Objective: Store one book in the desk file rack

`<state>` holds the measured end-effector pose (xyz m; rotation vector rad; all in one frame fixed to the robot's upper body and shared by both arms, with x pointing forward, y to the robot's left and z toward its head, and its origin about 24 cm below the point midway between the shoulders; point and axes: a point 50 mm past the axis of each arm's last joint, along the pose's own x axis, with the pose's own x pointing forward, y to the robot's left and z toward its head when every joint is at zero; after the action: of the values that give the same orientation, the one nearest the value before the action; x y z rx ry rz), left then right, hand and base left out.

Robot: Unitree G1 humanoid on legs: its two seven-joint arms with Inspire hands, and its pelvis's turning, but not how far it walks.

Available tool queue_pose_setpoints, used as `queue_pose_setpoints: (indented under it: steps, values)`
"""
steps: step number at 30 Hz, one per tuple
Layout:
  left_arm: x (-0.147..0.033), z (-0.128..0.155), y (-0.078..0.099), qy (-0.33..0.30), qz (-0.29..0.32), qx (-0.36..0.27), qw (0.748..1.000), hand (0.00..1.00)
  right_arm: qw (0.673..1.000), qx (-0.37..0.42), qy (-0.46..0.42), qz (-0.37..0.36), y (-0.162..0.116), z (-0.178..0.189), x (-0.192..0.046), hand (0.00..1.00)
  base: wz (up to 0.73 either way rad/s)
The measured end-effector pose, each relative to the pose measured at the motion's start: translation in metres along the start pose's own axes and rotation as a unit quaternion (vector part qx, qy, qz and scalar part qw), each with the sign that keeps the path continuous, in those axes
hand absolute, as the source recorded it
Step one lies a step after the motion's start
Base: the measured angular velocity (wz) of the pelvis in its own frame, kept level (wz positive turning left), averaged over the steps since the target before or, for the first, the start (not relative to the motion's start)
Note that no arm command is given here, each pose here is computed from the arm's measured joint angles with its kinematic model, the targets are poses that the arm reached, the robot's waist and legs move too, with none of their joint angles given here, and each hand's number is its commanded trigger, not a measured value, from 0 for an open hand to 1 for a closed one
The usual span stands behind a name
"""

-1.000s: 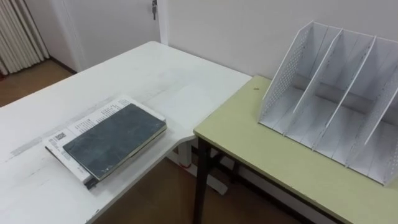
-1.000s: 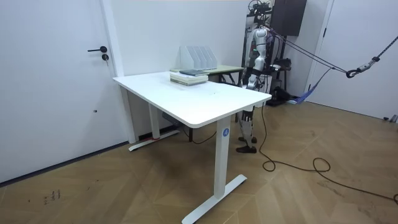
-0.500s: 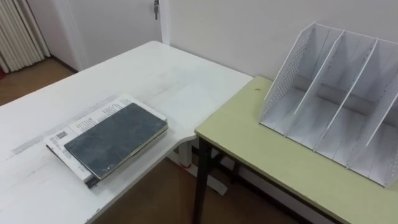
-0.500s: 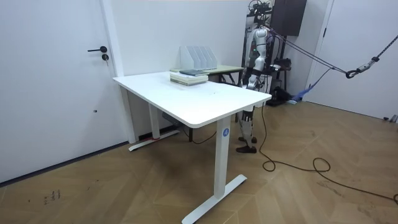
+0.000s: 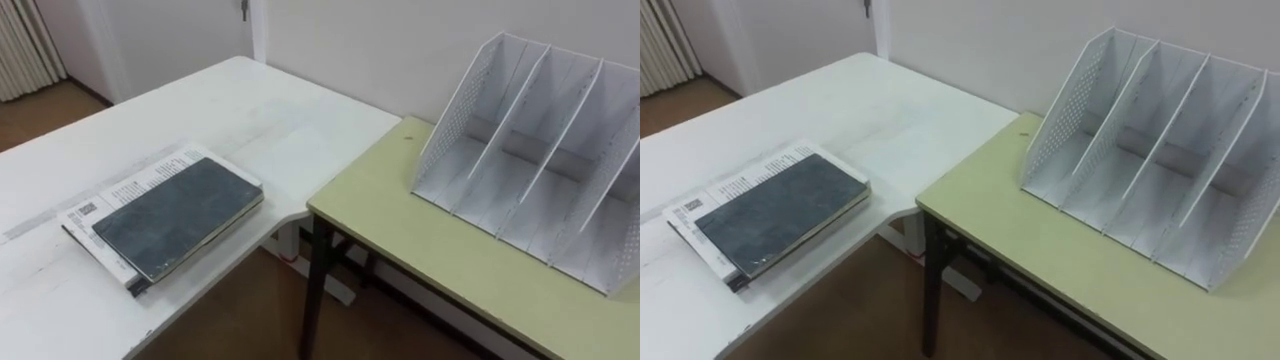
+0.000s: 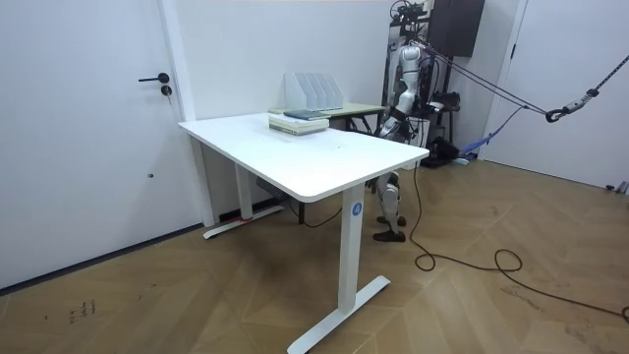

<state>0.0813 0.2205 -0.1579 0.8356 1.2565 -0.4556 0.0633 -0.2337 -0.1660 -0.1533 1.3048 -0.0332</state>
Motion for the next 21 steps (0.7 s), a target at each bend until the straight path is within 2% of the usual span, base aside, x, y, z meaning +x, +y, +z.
queue_pose_setpoints:
  steps: [4,6,8,12,16,19,21]
  values:
    - [-0.003,0.025,0.014,-0.042,0.038,0.071,0.996,0.0,1.0,-0.016,-0.007,0.008,0.002,0.004,0.001,0.0,0.01]
    - [-0.012,0.054,0.028,-0.096,0.085,0.121,0.984,0.0,0.999,-0.027,-0.015,0.012,0.001,0.01,0.001,0.0,0.0]
    - [-0.019,0.074,0.038,-0.14,0.116,0.131,0.975,0.0,0.999,-0.037,-0.019,0.014,0.001,0.014,0.002,0.0,-0.02]
    - [-0.034,0.115,0.039,-0.223,0.155,0.186,0.944,0.0,0.999,-0.036,-0.028,0.016,0.001,0.016,0.002,0.0,0.0]
    - [-0.051,0.138,0.043,-0.28,0.195,0.204,0.918,0.0,0.999,-0.036,-0.031,0.016,0.0,0.017,0.002,0.0,0.0]
    - [-0.067,0.151,0.053,-0.319,0.24,0.2,0.895,0.0,0.999,-0.026,-0.031,0.016,0.0,0.017,0.002,0.0,0.13]
    - [-0.08,0.159,0.062,-0.347,0.286,0.204,0.87,0.0,0.999,-0.019,-0.028,0.015,-0.001,0.015,0.001,0.0,0.12]
